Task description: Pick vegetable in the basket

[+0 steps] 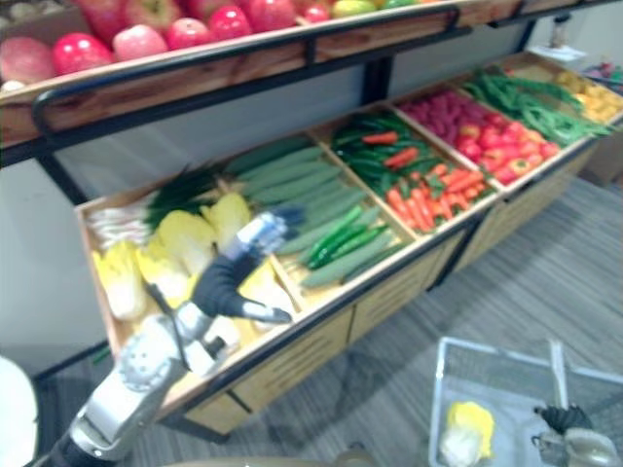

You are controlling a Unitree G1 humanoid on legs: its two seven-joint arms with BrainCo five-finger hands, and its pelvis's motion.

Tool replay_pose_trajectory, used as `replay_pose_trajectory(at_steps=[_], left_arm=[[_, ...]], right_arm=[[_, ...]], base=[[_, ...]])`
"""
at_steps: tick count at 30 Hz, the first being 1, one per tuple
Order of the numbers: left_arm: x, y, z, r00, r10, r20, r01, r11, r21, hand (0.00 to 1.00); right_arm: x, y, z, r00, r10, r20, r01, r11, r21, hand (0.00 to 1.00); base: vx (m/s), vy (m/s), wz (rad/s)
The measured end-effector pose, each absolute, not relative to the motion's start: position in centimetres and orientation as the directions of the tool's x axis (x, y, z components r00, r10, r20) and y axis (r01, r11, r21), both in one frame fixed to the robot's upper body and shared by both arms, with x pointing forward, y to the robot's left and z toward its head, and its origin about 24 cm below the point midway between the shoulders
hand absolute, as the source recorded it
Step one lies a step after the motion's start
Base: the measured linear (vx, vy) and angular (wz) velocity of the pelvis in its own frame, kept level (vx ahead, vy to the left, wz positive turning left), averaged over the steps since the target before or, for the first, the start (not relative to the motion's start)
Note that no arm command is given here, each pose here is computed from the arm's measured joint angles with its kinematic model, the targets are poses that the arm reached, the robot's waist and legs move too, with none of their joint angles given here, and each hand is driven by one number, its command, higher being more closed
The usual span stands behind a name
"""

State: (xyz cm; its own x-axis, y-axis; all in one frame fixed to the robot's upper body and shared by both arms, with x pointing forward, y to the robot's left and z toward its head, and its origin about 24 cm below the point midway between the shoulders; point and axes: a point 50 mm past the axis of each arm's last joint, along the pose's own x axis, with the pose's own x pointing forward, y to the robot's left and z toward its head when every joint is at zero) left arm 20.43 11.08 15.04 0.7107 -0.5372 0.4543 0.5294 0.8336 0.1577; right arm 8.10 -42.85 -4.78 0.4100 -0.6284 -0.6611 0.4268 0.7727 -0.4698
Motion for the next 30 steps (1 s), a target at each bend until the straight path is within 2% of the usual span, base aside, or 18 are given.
replay_pose_trajectory(at_steps=[3,5,6,7,9,10,11,13,15,17,19,20,21,23,24,26,30], left_arm=[[21.0,14.2,14.6,0.814,-0.388,0.432,0.369,0.920,0.130,0.00],[21.9,17.3,12.7,0.917,-0.196,0.347,0.182,0.981,0.075,0.00],[22.1,18.3,11.9,0.941,-0.136,0.309,0.123,0.991,0.060,0.00],[22.5,20.1,10.2,0.974,-0.016,0.227,0.007,0.999,0.038,0.00],[22.6,23.3,7.2,0.977,0.199,0.081,-0.200,0.980,0.014,0.00],[21.9,25.6,5.2,0.935,0.355,-0.004,-0.355,0.935,0.004,0.00],[21.1,27.2,3.8,0.890,0.451,-0.063,-0.452,0.892,0.000,0.00],[19.1,29.5,1.3,0.791,0.583,-0.186,-0.598,0.801,-0.029,0.00],[15.7,31.6,-2.6,0.629,0.689,-0.359,-0.748,0.663,-0.037,0.00],[13.7,32.2,-4.6,0.533,0.725,-0.437,-0.810,0.586,-0.015,0.00],[10.6,32.7,-6.9,0.388,0.761,-0.520,-0.880,0.474,0.037,0.00],[10.0,32.8,-7.4,0.353,0.765,-0.539,-0.895,0.444,0.044,0.00],[8.3,32.7,-8.8,0.260,0.765,-0.589,-0.918,0.384,0.095,0.00],[6.6,32.4,-10.1,0.160,0.763,-0.627,-0.930,0.330,0.165,0.00],[6.2,32.3,-10.5,0.133,0.760,-0.637,-0.932,0.315,0.181,0.00],[3.9,32.1,-11.7,0.022,0.726,-0.687,-0.944,0.242,0.225,0.00],[1.0,30.4,-13.9,-0.068,0.599,-0.798,-0.954,0.195,0.227,0.00]], right_arm=[[6.5,-42.1,-6.2,0.360,-0.622,-0.695,0.459,0.767,-0.448,1.00],[5.8,-40.5,-7.7,0.337,-0.612,-0.716,0.486,0.764,-0.425,1.00],[5.7,-40.1,-8.1,0.331,-0.607,-0.722,0.495,0.763,-0.415,1.00],[5.4,-39.2,-8.9,0.321,-0.597,-0.736,0.517,0.761,-0.392,1.00],[5.2,-37.7,-10.0,0.307,-0.578,-0.756,0.537,0.761,-0.364,1.00],[5.0,-36.9,-10.6,0.297,-0.569,-0.767,0.556,0.756,-0.346,1.00],[5.0,-36.3,-11.0,0.295,-0.559,-0.775,0.559,0.759,-0.334,1.00],[4.8,-35.5,-11.5,0.278,-0.558,-0.782,0.584,0.744,-0.323,1.00],[4.4,-34.7,-12.1,0.252,-0.553,-0.794,0.615,0.725,-0.309,1.00],[3.9,-34.0,-12.5,0.236,-0.535,-0.811,0.617,0.727,-0.300,1.00],[4.1,-32.9,-13.1,0.230,-0.518,-0.824,0.624,0.728,-0.284,1.00],[4.3,-32.7,-13.1,0.233,-0.517,-0.824,0.625,0.728,-0.281,1.00],[4.8,-32.4,-13.2,0.247,-0.515,-0.821,0.627,0.731,-0.270,1.00],[5.2,-32.3,-13.1,0.261,-0.514,-0.818,0.625,0.735,-0.263,1.00],[5.2,-32.2,-13.2,0.261,-0.513,-0.818,0.625,0.736,-0.262,1.00],[5.1,-32.0,-13.3,0.258,-0.508,-0.822,0.625,0.737,-0.259,1.00],[4.6,-31.9,-13.5,0.241,-0.508,-0.827,0.623,0.734,-0.269,1.00]], base=[[-0.02,0.001,0.49],[0.01,0.014,0.60],[0.02,0.019,0.35],[0.02,0.016,0.24],[0.02,0.003,0.30],[0.03,-0.006,0.33],[0.05,-0.005,0.30],[0.07,-0.001,0.31],[0.11,0.001,0.30],[0.10,-0.006,0.27],[0.08,-0.027,0.29],[0.05,-0.032,0.18],[0.00,0.000,0.00],[0.01,-0.009,-0.02],[0.00,0.000,0.00],[0.00,0.000,0.00],[0.02,-0.001,-0.01]])
